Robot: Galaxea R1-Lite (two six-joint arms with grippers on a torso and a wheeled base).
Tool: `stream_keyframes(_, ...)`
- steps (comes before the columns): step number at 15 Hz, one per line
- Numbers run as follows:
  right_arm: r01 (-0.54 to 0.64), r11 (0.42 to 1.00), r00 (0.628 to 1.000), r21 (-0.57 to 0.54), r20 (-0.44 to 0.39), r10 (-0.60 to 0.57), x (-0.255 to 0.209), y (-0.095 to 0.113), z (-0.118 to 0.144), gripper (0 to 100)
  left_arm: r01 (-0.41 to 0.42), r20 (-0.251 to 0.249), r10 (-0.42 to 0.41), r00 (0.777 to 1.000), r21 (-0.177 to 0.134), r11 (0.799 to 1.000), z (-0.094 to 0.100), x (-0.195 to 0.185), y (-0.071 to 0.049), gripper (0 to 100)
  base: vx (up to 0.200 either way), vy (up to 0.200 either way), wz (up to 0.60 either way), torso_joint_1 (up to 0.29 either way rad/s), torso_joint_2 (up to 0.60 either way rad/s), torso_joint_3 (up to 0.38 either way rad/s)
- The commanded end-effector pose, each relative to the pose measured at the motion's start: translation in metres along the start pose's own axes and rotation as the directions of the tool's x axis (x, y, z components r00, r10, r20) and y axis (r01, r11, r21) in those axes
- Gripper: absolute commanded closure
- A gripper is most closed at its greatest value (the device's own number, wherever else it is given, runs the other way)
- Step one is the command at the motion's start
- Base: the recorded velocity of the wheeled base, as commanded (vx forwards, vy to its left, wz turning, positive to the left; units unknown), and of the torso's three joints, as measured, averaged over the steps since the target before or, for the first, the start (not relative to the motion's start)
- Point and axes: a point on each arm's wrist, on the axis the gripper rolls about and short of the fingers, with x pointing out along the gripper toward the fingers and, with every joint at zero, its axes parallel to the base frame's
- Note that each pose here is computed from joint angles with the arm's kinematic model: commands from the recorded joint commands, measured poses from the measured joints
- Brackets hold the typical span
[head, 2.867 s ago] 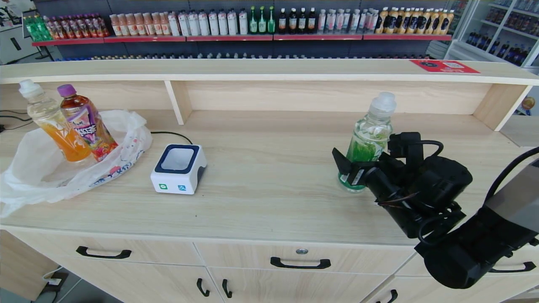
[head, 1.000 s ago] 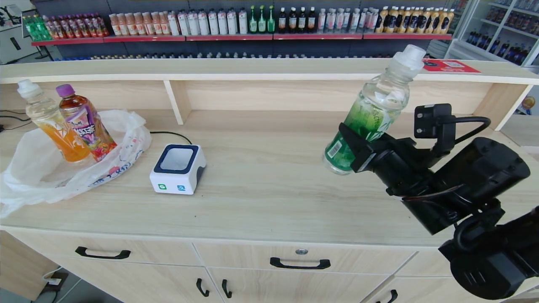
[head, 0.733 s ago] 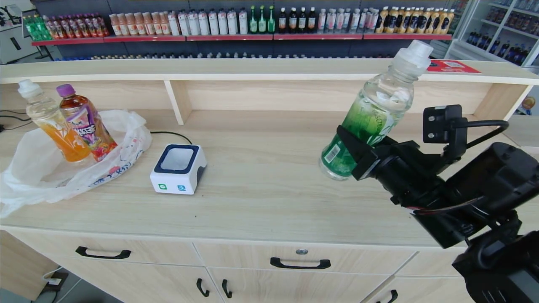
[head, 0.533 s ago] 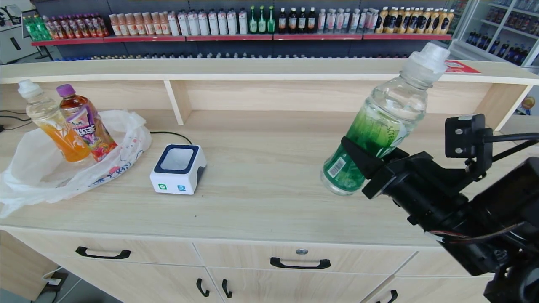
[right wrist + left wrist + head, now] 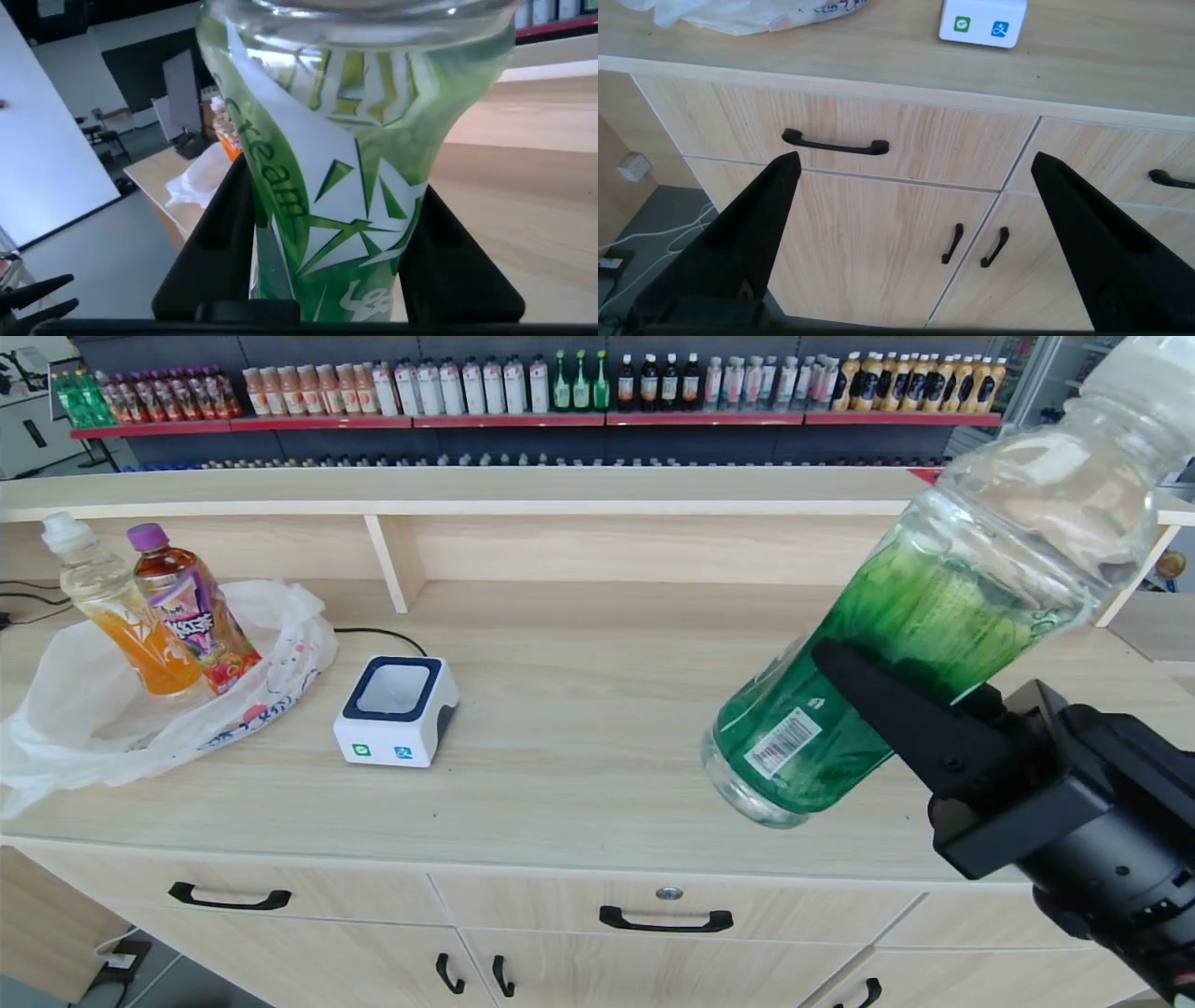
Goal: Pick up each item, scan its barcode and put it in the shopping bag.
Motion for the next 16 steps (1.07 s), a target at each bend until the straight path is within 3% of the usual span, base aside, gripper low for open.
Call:
stream_keyframes(1, -0.077, 0.997, 0.997, 0.014, 0.008, 0.077, -0.003, 0.005, 0.005, 100, 0.000, 0.000, 0.000, 1.000, 0.001, 1.000, 0.000, 0.000, 0.000, 0, 0.000, 0.000, 0.00, 0.000, 0.00, 0.000)
stream_keyframes(6, -0.176, 0.984, 0.984, 0.041, 0.039, 0.174, 0.000, 0.013, 0.014, 100, 0.000, 0.001, 0.000, 1.000, 0.001, 1.000, 0.000, 0.000, 0.000, 0, 0.000, 0.000, 0.00, 0.000, 0.00, 0.000)
stream_keyframes(8, -0.245, 0.968, 0.969, 0.052, -0.006, 0.246, -0.014, 0.015, 0.010, 100, 0.000, 0.000, 0.000, 1.000, -0.001, 1.000, 0.000, 0.000, 0.000, 0, 0.000, 0.000, 0.00, 0.000, 0.00, 0.000)
stream_keyframes(10, -0.306, 0.949, 0.952, 0.082, 0.002, 0.307, -0.019, 0.022, 0.013, 100, 0.000, 0.000, 0.000, 1.000, -0.001, 1.000, 0.000, 0.000, 0.000, 0, 0.000, 0.000, 0.00, 0.000, 0.00, 0.000)
stream_keyframes(16, -0.324, 0.930, 0.946, 0.177, 0.071, 0.316, 0.004, 0.023, 0.024, 100, 0.000, 0.000, 0.000, 1.000, 0.001, 1.000, 0.000, 0.000, 0.000, 0, 0.000, 0.000, 0.00, 0.000, 0.00, 0.000)
